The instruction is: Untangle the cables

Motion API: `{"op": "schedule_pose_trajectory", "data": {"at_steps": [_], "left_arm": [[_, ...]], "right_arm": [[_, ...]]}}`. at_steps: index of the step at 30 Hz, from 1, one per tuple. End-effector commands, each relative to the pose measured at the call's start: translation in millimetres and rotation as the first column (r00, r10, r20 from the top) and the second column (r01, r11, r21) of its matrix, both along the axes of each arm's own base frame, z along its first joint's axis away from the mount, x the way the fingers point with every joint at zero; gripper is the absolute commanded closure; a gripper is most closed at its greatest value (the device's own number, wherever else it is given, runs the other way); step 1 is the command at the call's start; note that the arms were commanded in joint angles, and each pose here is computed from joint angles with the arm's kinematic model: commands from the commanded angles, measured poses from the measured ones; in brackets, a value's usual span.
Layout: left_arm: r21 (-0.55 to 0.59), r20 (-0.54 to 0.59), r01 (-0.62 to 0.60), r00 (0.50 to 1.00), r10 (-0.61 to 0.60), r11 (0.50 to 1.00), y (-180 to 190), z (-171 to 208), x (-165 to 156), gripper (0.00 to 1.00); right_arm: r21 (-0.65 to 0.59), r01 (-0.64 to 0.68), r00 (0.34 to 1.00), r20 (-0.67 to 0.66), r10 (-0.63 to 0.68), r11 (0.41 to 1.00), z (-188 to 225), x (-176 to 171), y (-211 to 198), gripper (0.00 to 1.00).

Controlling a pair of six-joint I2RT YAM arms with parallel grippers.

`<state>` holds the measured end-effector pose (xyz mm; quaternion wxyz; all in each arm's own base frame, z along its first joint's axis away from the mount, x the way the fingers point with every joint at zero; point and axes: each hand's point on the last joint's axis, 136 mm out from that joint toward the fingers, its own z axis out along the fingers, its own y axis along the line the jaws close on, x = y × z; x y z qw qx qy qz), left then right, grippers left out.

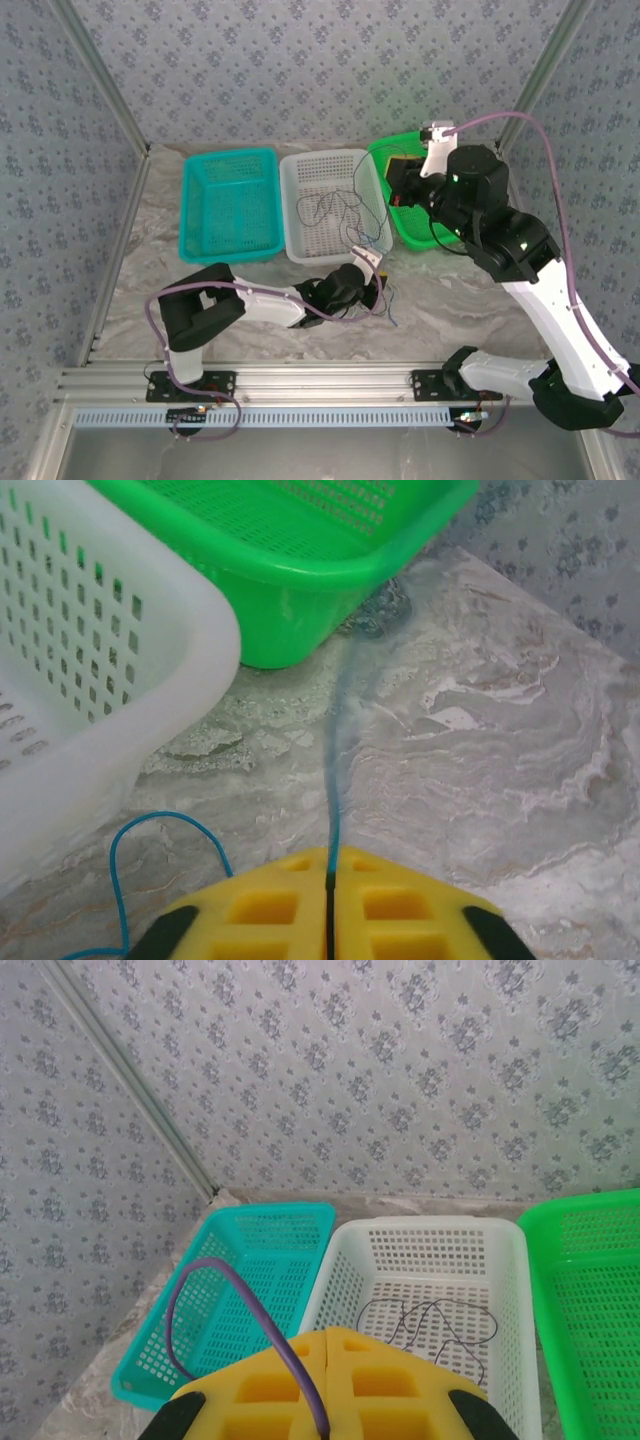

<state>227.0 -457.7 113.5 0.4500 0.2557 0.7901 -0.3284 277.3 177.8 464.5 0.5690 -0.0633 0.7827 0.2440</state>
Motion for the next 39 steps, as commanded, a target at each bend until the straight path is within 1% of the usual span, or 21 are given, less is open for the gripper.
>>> {"op": "schedule_pose_trajectory", "data": {"at_steps": [1,6,10,13,15,18,20,24,29,31,34,39], "left_arm": [[-0.028,0.002,0.007,1.0,-0.007,1.0,3.7,5.3,-5.6,1.0],[-0.019,-0.021,-0.012,1.0,0.012,1.0,25.9,-3.0,-12.4,1.0],[-0.015,-0.038,-0.025,0.999,0.024,1.0,41.3,-7.1,-19.2,1.0],[-0.018,-0.033,-0.014,0.999,0.014,1.0,46.4,-3.8,-27.4,1.0],[-0.01,-0.015,-0.005,1.0,0.005,1.0,48.3,1.9,-33.8,1.0],[0.005,0.007,-0.002,1.0,0.002,1.0,51.9,11.1,-39.1,1.0],[-0.003,0.021,0.005,1.0,-0.005,1.0,54.0,18.8,-41.5,1.0],[-0.011,0.008,0.0,1.0,0.0,1.0,62.8,24.3,-47.6,1.0],[-0.054,0.007,0.032,0.999,-0.031,0.998,71.9,30.0,-63.7,1.0],[-0.065,0.013,0.035,0.999,-0.034,0.997,75.3,33.8,-65.9,1.0],[-0.072,0.034,0.04,0.999,-0.037,0.997,78.2,42.8,-66.0,1.0],[-0.06,0.05,0.038,0.998,-0.035,0.998,81.8,48.6,-65.8,1.0]], "right_arm": [[-0.003,0.059,0.997,0.04,-0.059,0.998,14.5,3.3,-17.2,1.0],[0.02,0.094,0.994,0.059,-0.095,0.995,22.1,17.3,-26.2,1.0],[0.011,0.132,0.989,0.072,-0.132,0.991,24.7,30.4,-34.3,1.0],[-0.002,0.125,0.989,0.082,-0.125,0.992,23.0,42.6,-28.9,1.0],[-0.031,0.115,0.992,0.054,-0.114,0.993,10.3,53.1,-22.1,1.0],[-0.038,0.057,0.998,0.013,-0.057,0.998,-8.1,64.3,-4.3,1.0],[-0.039,0.045,0.999,0.0,-0.045,0.998,-18.3,73.2,3.6,1.0],[-0.08,0.073,0.997,-0.035,-0.076,0.994,-44.0,97.6,6.7,1.0],[-0.072,0.099,0.99,-0.095,-0.105,0.993,-73.7,135.1,8.5,1.0],[-0.08,0.086,0.987,-0.129,-0.095,0.993,-91.4,150.6,16.3,1.0],[-0.116,0.069,0.972,-0.216,-0.093,0.991,-129.6,174.7,26.5,1.0],[-0.153,0.026,0.929,-0.36,-0.08,0.988,-193.8,205.6,39.8,1.0]]}}
